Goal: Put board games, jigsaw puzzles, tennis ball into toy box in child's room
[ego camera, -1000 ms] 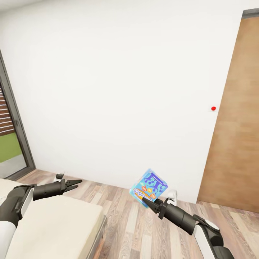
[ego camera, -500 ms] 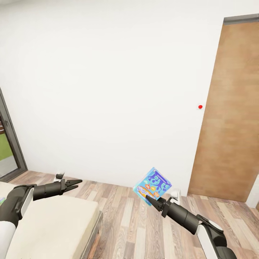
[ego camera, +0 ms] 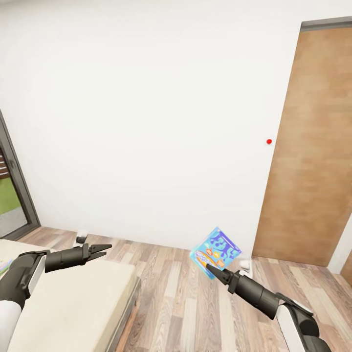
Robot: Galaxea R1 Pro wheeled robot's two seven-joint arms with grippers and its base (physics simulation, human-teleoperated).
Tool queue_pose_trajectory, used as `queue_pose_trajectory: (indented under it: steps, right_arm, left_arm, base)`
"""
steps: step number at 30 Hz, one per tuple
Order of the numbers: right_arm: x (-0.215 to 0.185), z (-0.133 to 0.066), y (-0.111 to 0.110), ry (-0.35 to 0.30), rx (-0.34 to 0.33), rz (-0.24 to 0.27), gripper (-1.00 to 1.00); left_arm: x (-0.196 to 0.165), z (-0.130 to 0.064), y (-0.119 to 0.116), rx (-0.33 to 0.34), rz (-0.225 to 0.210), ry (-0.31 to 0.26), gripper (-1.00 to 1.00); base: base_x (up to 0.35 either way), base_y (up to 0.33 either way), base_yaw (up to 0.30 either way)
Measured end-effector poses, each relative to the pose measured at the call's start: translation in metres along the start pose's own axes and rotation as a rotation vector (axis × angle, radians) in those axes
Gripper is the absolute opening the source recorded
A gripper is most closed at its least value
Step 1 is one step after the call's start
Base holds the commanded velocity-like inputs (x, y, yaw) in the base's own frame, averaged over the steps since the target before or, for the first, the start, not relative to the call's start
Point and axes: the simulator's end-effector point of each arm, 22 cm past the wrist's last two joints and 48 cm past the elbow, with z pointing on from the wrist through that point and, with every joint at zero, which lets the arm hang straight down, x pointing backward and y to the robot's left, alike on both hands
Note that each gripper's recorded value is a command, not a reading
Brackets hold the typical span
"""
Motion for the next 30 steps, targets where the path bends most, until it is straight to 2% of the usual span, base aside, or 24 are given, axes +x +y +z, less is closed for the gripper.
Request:
queue_pose_trajectory:
  steps: [14,30]
  right_arm:
    - [-0.004,-0.006,-0.010,-0.018,0.020,0.017,-1.00]
    - [-0.002,-0.006,-0.012,-0.014,0.024,0.025,-1.00]
  left_arm:
    - [0.003,0.002,0.005,-0.003,-0.010,0.006,1.00]
    - [0.004,0.003,0.007,-0.004,-0.013,0.008,1.00]
  base:
    - [-0.161,0.000,-0.016]
    - [-0.034,0.000,-0.242]
